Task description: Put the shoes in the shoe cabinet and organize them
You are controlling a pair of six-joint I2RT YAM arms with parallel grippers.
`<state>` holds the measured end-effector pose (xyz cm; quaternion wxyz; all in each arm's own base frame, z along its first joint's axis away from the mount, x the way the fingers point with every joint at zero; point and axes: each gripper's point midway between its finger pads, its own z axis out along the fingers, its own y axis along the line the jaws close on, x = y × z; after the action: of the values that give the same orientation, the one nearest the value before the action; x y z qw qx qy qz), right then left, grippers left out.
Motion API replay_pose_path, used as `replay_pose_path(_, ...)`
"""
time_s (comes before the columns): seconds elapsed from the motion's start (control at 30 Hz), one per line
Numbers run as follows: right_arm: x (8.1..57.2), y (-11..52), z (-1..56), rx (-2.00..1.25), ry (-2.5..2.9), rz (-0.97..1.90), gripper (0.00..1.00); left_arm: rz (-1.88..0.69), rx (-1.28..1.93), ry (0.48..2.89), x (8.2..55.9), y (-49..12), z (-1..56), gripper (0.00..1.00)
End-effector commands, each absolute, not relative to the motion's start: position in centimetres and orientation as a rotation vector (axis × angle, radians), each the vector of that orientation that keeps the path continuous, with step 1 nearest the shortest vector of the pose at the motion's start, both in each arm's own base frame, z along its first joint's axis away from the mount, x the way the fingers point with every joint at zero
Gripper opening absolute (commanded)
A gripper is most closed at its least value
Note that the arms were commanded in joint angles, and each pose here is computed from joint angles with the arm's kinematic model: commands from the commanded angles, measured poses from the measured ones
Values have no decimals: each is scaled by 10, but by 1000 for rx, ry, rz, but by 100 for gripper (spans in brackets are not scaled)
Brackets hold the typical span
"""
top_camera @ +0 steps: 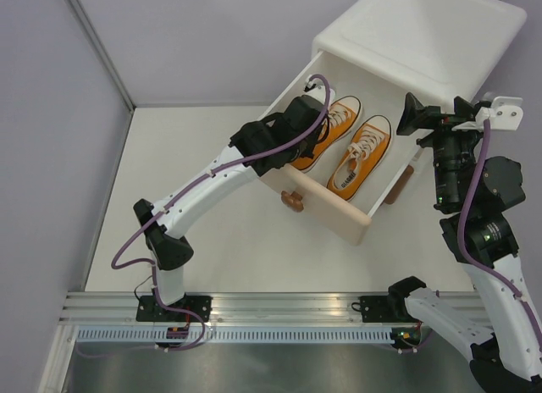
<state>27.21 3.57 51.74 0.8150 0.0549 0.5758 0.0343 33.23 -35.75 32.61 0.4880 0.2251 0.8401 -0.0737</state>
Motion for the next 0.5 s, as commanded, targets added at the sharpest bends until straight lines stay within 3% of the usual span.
replay_pose_path(0.0,269,33,523,128,1203,69,98,-384,535,2017,321,-384,347,20)
replay_pose_path(0.47,269,32,521,131,1204,64,98,-533,630,1956,312,-409,366,26)
